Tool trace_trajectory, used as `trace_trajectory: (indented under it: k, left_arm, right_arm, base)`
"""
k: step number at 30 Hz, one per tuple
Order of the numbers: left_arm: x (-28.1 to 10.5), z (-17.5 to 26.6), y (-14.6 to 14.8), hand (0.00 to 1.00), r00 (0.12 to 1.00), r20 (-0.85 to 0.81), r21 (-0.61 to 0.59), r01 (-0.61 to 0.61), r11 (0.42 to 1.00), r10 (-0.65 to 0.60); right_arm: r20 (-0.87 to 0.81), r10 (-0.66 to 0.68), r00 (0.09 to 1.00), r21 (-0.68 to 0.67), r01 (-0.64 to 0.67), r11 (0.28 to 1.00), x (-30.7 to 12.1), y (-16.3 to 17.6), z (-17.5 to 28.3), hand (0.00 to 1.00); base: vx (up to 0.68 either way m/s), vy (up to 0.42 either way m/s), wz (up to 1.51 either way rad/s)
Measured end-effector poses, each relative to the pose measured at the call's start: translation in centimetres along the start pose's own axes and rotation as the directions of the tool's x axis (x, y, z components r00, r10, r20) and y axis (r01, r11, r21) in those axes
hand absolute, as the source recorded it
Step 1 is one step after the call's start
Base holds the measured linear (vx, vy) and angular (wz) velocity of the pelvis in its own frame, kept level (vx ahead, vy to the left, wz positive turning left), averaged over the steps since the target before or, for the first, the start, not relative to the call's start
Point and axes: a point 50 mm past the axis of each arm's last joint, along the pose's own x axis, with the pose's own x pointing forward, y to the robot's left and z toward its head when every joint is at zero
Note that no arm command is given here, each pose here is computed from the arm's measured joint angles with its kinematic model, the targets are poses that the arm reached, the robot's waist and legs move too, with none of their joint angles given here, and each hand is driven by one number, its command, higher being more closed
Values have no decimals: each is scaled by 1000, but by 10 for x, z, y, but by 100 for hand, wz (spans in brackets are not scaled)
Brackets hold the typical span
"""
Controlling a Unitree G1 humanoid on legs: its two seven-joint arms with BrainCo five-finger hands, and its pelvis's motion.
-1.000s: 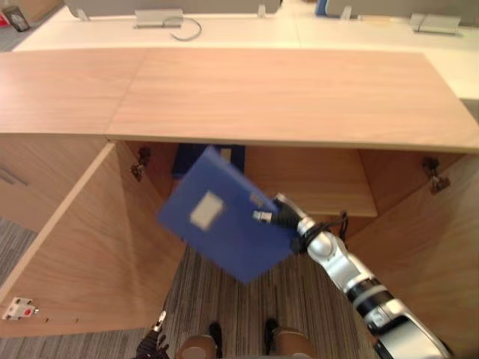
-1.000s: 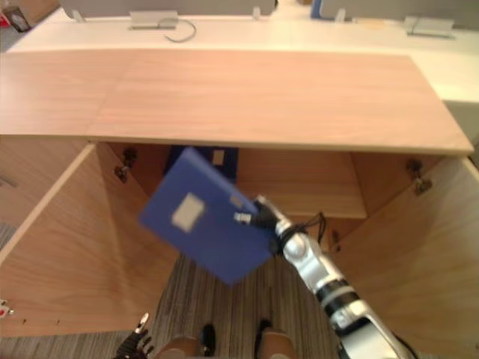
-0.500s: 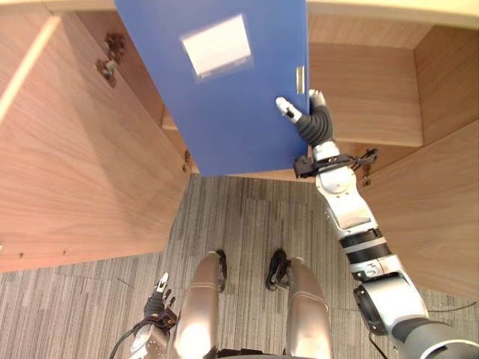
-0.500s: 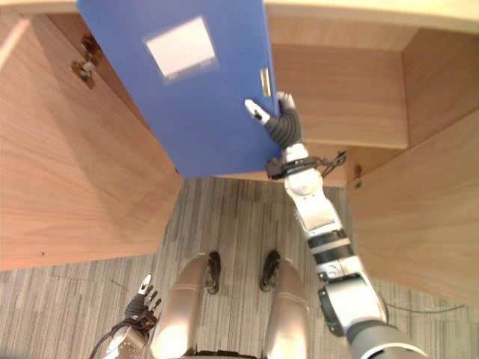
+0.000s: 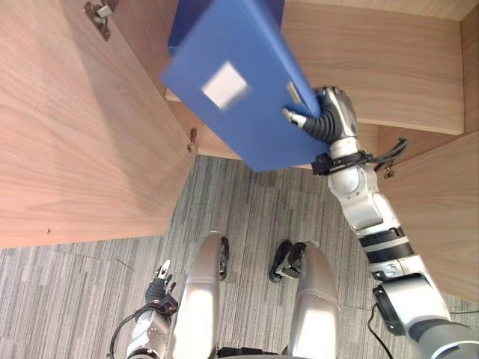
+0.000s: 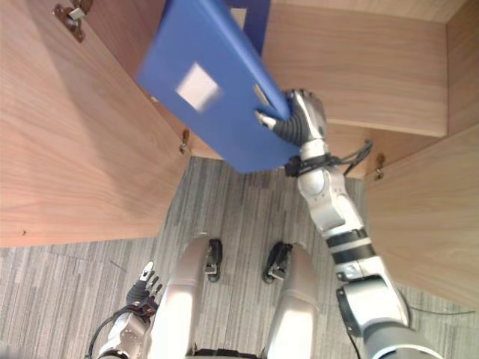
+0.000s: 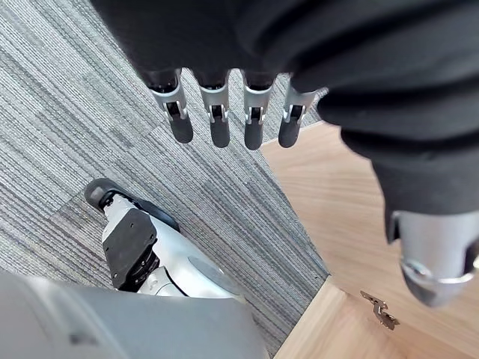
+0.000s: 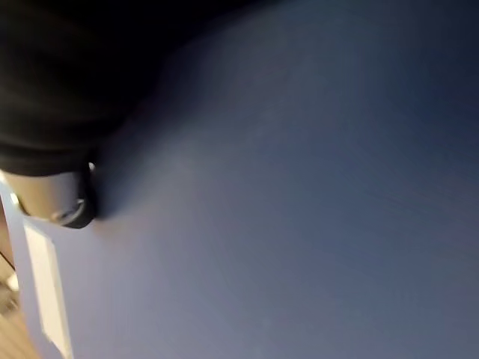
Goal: Walk over to the cabinet, pick up the folder, carry it to the office cabinet, place the folder inside the office cabinet, then close the office cabinet door
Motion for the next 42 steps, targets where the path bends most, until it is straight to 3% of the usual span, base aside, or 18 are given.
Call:
trace_trajectory:
  k: [4,6,7,9,11,13,14,16,17,18,21,22,26,30,33,37,42]
  left_arm:
    - [0,0,-1,0,1000,0,-13,7,1000,-7]
    - [1,0,-2,0,1000,-1,-15,10,1000,-10]
    - [1,1,-2,0,1000,0,-16,11,1000,-11]
    - [1,1,-3,0,1000,2,-26,12,1000,-12]
    - [2,1,-4,0,1000,3,-43,13,999,-13]
    - [3,3,-6,0,1000,5,-59,14,998,-14]
    - [3,3,-6,0,1000,6,-62,14,998,-13]
    - [4,3,-6,0,1000,-1,-118,-3,993,3]
    - [4,2,-6,0,1000,-9,-148,-13,989,12]
    - [4,0,-7,0,999,-23,-202,-34,979,30]
    - [4,-4,-7,0,996,-52,-298,-88,950,76]
    - [4,-5,-7,0,995,-56,-310,-96,946,83]
    - [4,-6,-9,0,991,-68,-355,-134,925,117]
    - [5,-4,-8,0,987,-71,-362,-161,918,145]
    - [6,-3,-11,0,982,-79,-388,-191,902,174]
    - [9,1,-16,0,975,-81,-412,-222,884,207]
    - [12,6,-21,0,970,-77,-432,-239,869,229]
  right_arm:
    - [-12,20,1000,-123,-21,992,-3,-8,-15,100]
    - [-16,2,1000,-94,-4,996,1,-15,-16,100]
    - [-24,-15,1000,-45,14,999,4,-19,-16,100]
    - [-69,-65,995,178,77,981,13,-31,-15,100]
    - [-129,-116,985,404,159,901,21,-44,-17,100]
    - [-221,-156,963,651,265,711,32,-58,-23,100]
    - [-246,-155,957,689,285,666,34,-59,-26,100]
    - [-311,-130,942,855,336,394,43,-61,-28,100]
    - [-325,-109,940,889,342,304,44,-60,-29,100]
    - [-369,-61,928,917,373,141,46,-55,-33,100]
    - [-421,-13,907,888,409,-212,53,-51,-30,100]
    - [-429,-13,903,873,410,-263,56,-52,-29,100]
    - [-549,-77,832,681,393,-617,72,-83,-31,100]
    - [-651,-84,754,530,373,-761,80,-103,-37,100]
    - [-681,-58,730,444,349,-825,88,-114,-32,100]
    - [-677,0,736,364,335,-869,102,-123,-16,100]
    - [-679,70,730,313,375,-872,111,-127,-8,100]
  base:
    - [54,16,10]
    - [40,-1,6]
    - [34,-2,2]
    - [34,-5,3]
    - [22,-9,6]
    - [8,-7,2]
    - [0,0,0]
    - [0,-16,-5]
    - [2,-17,-5]
    - [8,-19,-4]
    - [14,-19,-4]
    - [22,-24,-4]
    - [0,0,0]
    - [18,0,0]
    - [11,0,0]
    - [0,0,0]
    - [6,-13,5]
